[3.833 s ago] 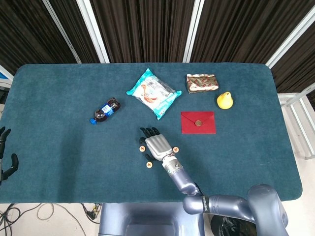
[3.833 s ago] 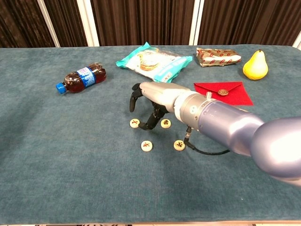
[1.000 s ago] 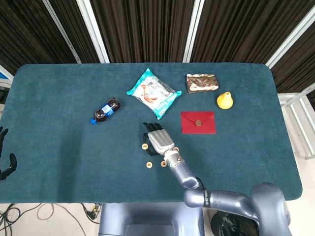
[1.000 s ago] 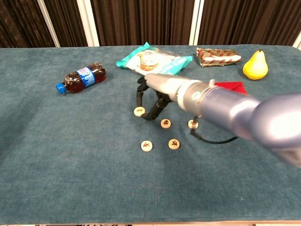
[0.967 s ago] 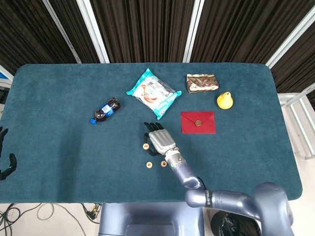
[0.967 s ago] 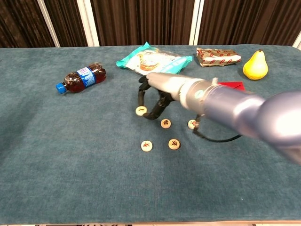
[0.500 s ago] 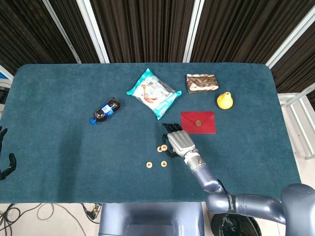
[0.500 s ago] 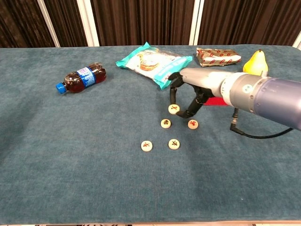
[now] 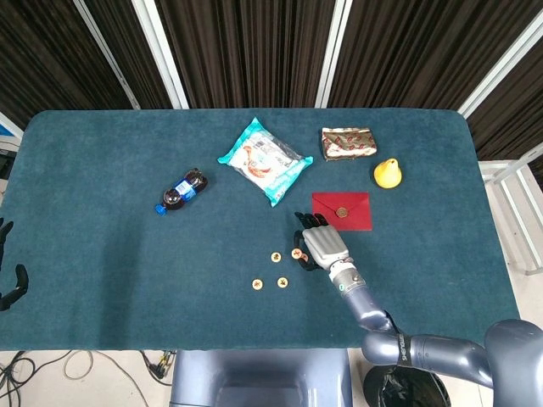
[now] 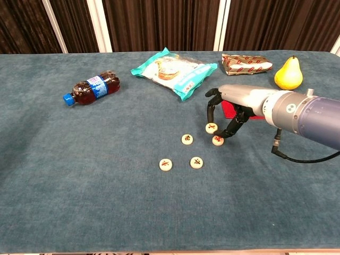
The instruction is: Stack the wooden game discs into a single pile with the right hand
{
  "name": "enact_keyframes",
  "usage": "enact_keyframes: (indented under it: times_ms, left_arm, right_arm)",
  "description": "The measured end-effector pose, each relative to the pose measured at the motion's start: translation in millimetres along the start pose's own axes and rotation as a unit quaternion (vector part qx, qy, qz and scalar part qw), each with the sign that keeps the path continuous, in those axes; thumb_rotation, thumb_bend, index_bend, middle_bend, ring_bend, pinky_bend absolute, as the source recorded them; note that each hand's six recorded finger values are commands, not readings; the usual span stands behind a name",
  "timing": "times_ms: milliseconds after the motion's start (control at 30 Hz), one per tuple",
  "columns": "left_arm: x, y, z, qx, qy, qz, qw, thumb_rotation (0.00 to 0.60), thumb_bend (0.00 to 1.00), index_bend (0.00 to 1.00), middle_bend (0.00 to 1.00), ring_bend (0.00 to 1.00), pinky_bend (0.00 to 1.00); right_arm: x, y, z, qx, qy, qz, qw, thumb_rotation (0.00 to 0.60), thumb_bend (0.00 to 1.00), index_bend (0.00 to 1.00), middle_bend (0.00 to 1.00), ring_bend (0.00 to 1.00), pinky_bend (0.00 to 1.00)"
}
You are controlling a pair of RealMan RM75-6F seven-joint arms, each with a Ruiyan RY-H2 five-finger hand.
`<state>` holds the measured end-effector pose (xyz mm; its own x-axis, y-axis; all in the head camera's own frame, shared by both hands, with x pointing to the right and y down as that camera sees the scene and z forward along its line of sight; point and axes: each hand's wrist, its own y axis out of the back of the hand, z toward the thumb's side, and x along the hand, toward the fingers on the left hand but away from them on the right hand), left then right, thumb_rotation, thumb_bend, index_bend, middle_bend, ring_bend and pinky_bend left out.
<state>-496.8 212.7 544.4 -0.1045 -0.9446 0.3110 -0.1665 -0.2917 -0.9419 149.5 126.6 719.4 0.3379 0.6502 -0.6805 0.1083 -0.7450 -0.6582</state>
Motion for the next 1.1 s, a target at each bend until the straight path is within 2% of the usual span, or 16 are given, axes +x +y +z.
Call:
enact_keyframes:
  times_ms: [400, 1100]
  left_arm:
    - [0, 0, 0, 0.002, 0.000, -0.001, 1.0000, 0.600, 0.58, 0.06, 0.00, 0.00, 0.00]
    - [0, 0, 0, 0.004, -0.001, 0.001, 1.0000, 0.600, 0.58, 0.06, 0.00, 0.00, 0.00]
  right_arm:
    - [3, -6, -1, 0.003, 0.006, -0.006, 1.0000, 0.600, 0.44, 0.57, 0.00, 0.00, 0.00]
    - [2, -17, -17, -0.001, -0.013, 0.009, 0.9999, 0.600, 0.44, 0.57, 0.00, 0.00, 0.00]
